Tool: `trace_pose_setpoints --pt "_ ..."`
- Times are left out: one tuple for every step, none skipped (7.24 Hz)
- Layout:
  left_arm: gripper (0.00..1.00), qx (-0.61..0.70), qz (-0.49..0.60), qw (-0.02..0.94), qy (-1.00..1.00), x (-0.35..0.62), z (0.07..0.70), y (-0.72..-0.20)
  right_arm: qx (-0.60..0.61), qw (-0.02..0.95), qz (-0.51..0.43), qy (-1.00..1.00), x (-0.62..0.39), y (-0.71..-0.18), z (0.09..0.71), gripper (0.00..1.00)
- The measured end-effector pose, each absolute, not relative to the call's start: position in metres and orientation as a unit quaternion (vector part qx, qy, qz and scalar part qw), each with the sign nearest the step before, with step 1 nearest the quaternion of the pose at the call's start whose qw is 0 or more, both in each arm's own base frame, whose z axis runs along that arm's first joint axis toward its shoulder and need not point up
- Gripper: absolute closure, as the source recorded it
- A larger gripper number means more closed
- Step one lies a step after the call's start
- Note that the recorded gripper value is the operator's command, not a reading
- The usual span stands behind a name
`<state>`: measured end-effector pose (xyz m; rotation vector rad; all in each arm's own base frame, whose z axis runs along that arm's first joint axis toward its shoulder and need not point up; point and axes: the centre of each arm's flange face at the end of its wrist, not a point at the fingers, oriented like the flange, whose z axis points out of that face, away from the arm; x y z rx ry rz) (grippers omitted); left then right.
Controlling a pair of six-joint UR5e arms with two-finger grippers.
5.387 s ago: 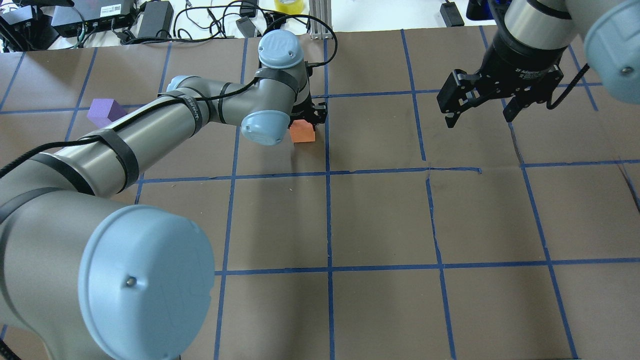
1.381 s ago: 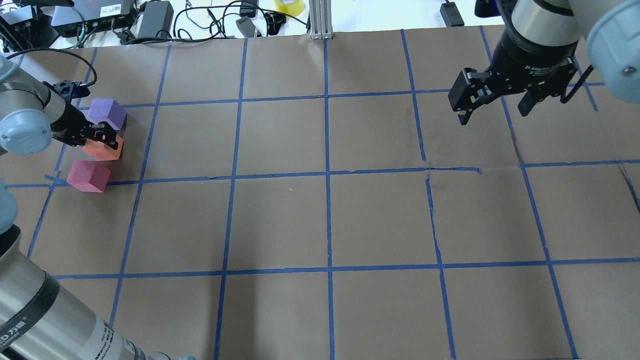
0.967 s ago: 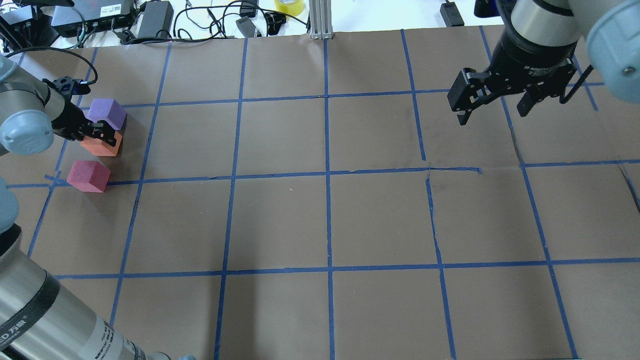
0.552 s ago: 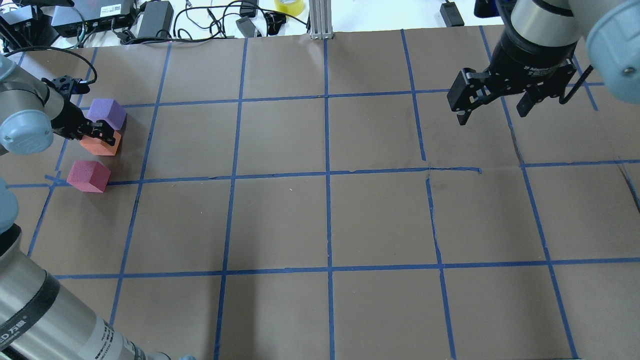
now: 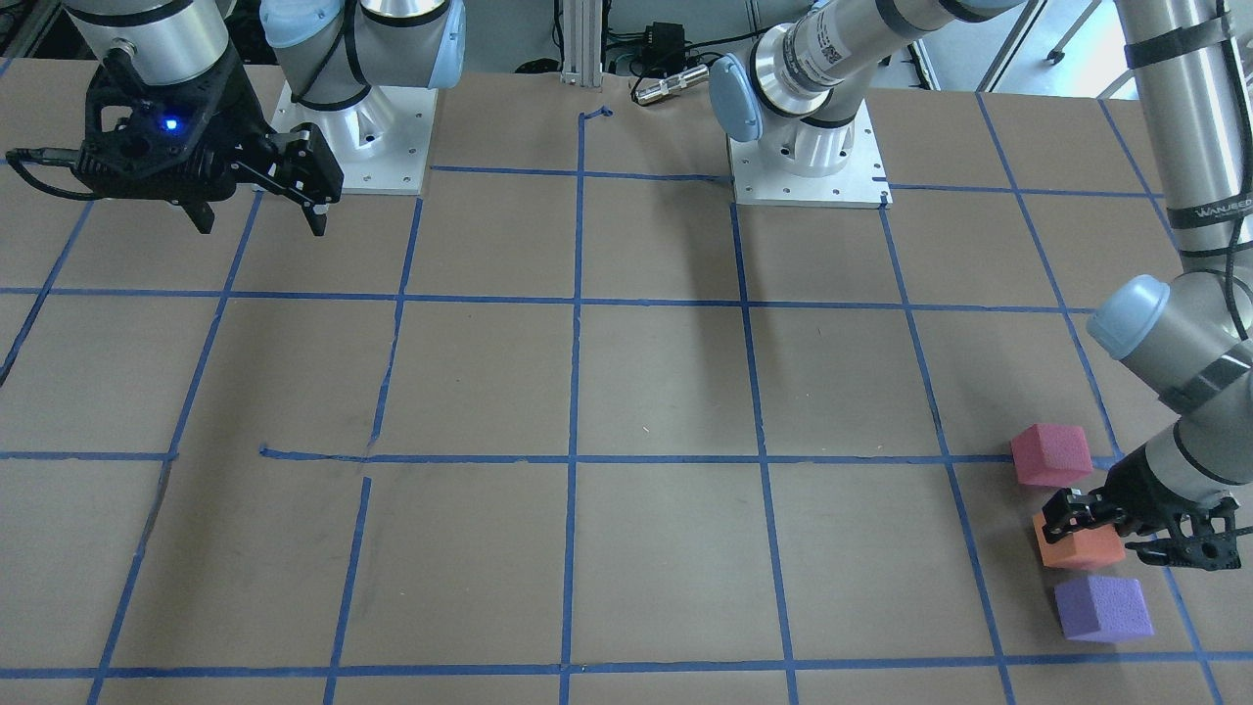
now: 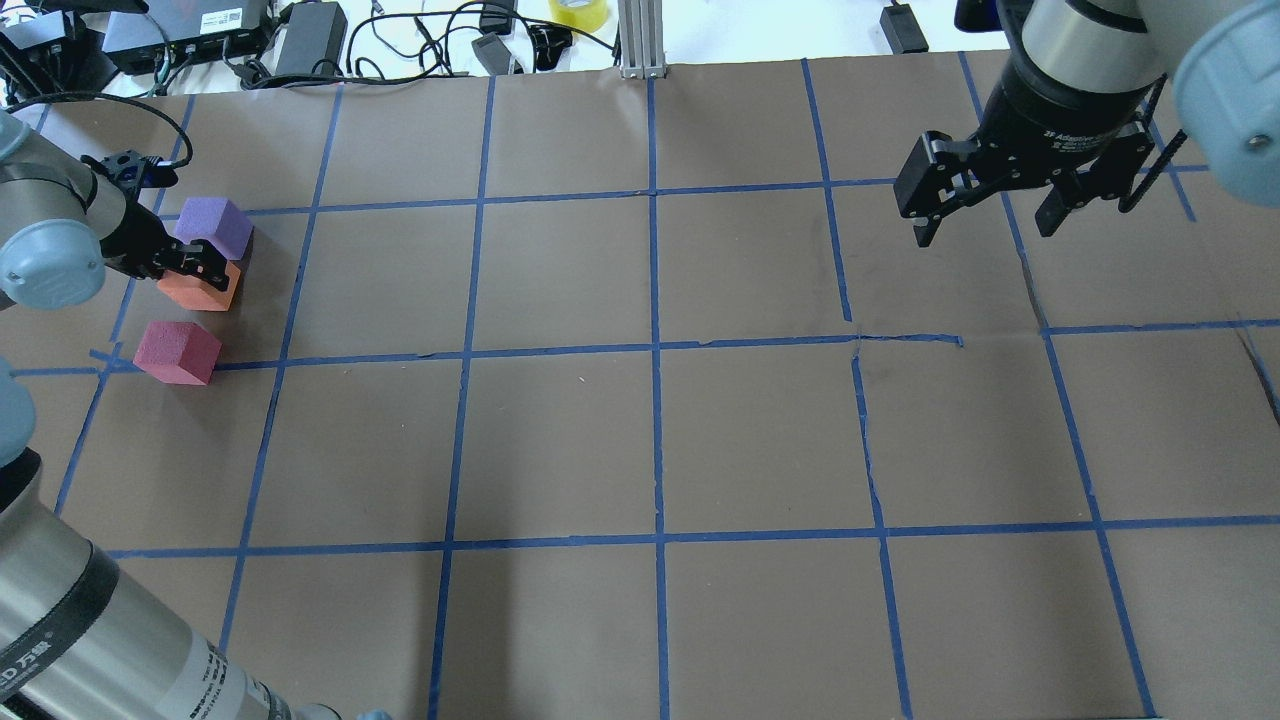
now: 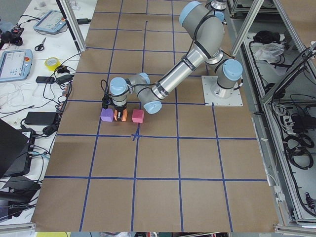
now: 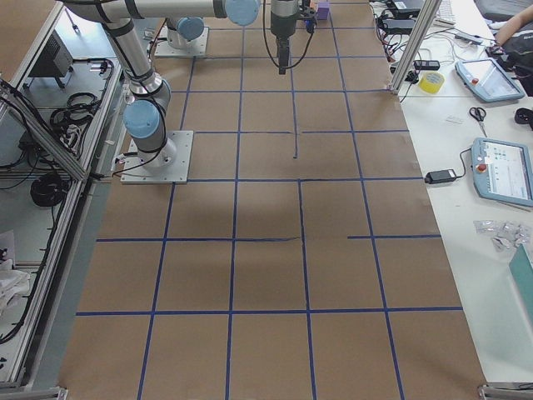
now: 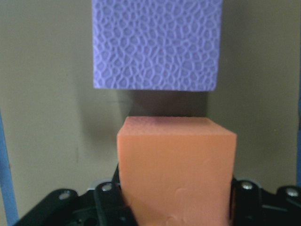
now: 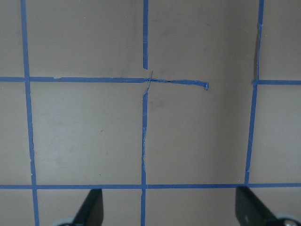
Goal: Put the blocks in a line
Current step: 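Lower the orange cube into the gap and adjust its position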
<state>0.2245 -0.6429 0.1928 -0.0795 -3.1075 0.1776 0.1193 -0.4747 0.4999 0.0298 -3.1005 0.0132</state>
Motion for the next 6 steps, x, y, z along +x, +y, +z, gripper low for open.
trace_pose_setpoints --pt "1.0 -0.025 0.056 0.013 -0.998 0.2254 0.1928 -0.6426 0.008 0.02 0.005 -1.0 0.1193 -0.4747 0.5 0.0" --pt "1.0 -0.025 0.056 0.012 -0.998 0.2261 0.1929 -0.6422 0.007 0.02 0.005 -1.0 0.1193 -0.4749 0.5002 0.0" --pt "1.0 -0.025 0.055 0.012 -0.998 0.2262 0.1926 -0.6418 0.008 0.021 0.005 -1.0 0.1192 -0.4752 0.4999 0.0" --pt "1.0 -0.025 0.055 0.012 -0.998 0.2262 0.1921 -0.6413 0.009 0.022 0.004 -1.0 0.1189 -0.4754 0.4993 0.0" --pt "1.0 -0.024 0.054 0.012 -0.998 0.2265 0.1915 -0.6409 0.01 0.025 0.003 -1.0 0.1184 -0.4756 0.4988 0.0" --pt "0.87 -0.023 0.053 0.011 -0.998 0.227 0.191 -0.6406 0.01 0.026 0.003 -1.0 0.1182 -0.4757 0.4986 0.0"
